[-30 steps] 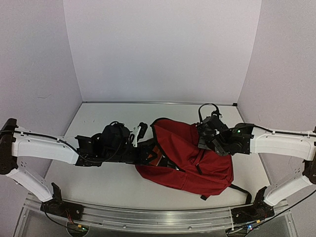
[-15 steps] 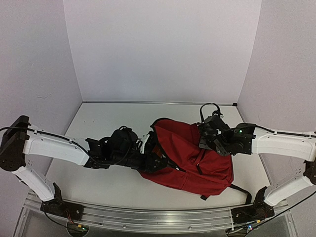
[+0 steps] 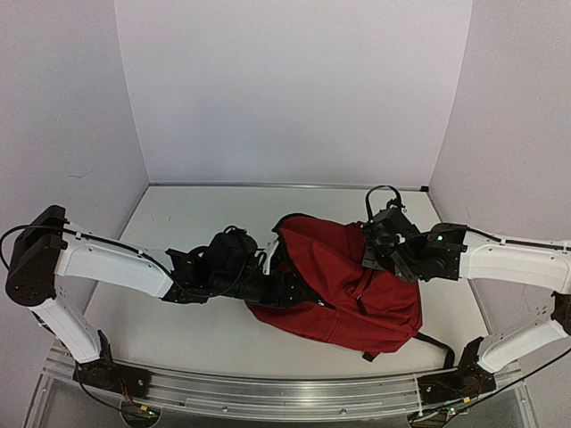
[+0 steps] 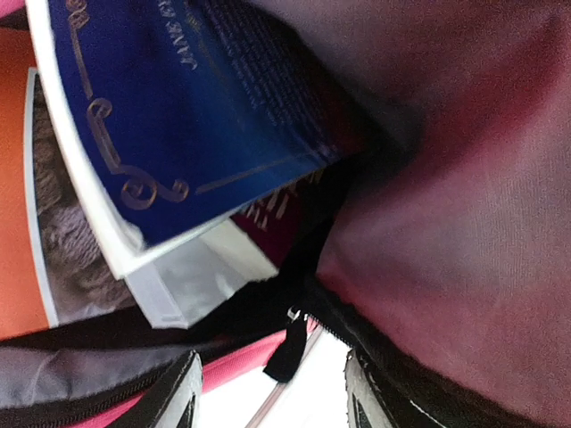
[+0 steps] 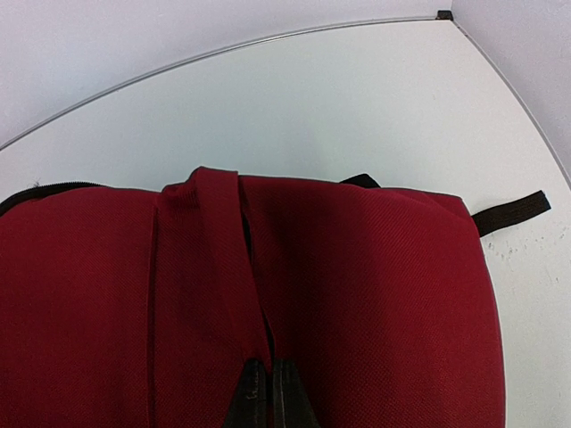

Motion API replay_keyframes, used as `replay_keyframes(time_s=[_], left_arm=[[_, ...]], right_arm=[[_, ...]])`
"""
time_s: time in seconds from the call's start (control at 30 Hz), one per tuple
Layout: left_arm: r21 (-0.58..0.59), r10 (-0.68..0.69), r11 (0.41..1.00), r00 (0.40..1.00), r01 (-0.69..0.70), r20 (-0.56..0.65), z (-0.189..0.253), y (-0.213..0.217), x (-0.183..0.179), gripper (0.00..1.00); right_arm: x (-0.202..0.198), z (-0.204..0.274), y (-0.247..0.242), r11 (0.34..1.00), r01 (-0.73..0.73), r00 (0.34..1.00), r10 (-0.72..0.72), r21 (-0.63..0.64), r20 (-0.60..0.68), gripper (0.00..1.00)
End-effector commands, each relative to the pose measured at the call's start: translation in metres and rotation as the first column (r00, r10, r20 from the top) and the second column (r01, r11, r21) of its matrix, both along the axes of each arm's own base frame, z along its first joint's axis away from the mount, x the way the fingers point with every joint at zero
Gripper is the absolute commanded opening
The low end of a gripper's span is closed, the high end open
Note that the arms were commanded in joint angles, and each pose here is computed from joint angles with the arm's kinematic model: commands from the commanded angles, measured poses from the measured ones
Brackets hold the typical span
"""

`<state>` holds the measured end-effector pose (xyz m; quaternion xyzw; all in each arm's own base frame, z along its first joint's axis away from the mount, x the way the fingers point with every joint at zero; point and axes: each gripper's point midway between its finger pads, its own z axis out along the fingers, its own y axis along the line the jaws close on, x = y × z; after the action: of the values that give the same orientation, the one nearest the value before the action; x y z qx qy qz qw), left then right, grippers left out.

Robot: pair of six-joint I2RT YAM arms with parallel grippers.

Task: Pack the student bag
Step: Zip the student bag at the center of the board.

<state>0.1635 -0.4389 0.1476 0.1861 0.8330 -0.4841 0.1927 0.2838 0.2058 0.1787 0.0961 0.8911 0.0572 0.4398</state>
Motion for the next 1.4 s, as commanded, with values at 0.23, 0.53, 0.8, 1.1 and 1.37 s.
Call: replay_keyframes(time_s=[0.23,0.53,0.8,1.1,1.37], left_arm=[[-0.099,-0.003,0.995,1.000,0.005,0.023,0.031,-0.027,0.011,0.25],[-0.077,0.022,0.997,1.000,-0.023,-0.019,0.019,-0.018,0.009,0.00],[0.007,0.138,0.990,0.990,-0.138,-0.018,0.014,0.008,0.018,0.00],[0.013,0.238,0.971,0.971,-0.237,-0.024,0.022,0.043,0.026,0.00],[0.016,0.325,0.946,0.944,-0.325,-0.062,0.017,0.078,0.042,0.00]], right_arm=[[-0.002,0.004,-0.016,0.999,0.035,0.999,-0.034,-0.023,0.019,0.00],[-0.001,0.007,-0.018,0.999,0.044,0.999,-0.043,-0.023,0.031,0.00],[-0.002,0.001,-0.024,0.997,0.063,0.998,-0.061,-0.043,0.033,0.00],[-0.003,-0.008,-0.026,0.996,0.076,0.997,-0.075,-0.054,0.023,0.00],[-0.002,-0.003,-0.024,0.997,0.063,0.998,-0.062,-0.053,0.027,0.00]])
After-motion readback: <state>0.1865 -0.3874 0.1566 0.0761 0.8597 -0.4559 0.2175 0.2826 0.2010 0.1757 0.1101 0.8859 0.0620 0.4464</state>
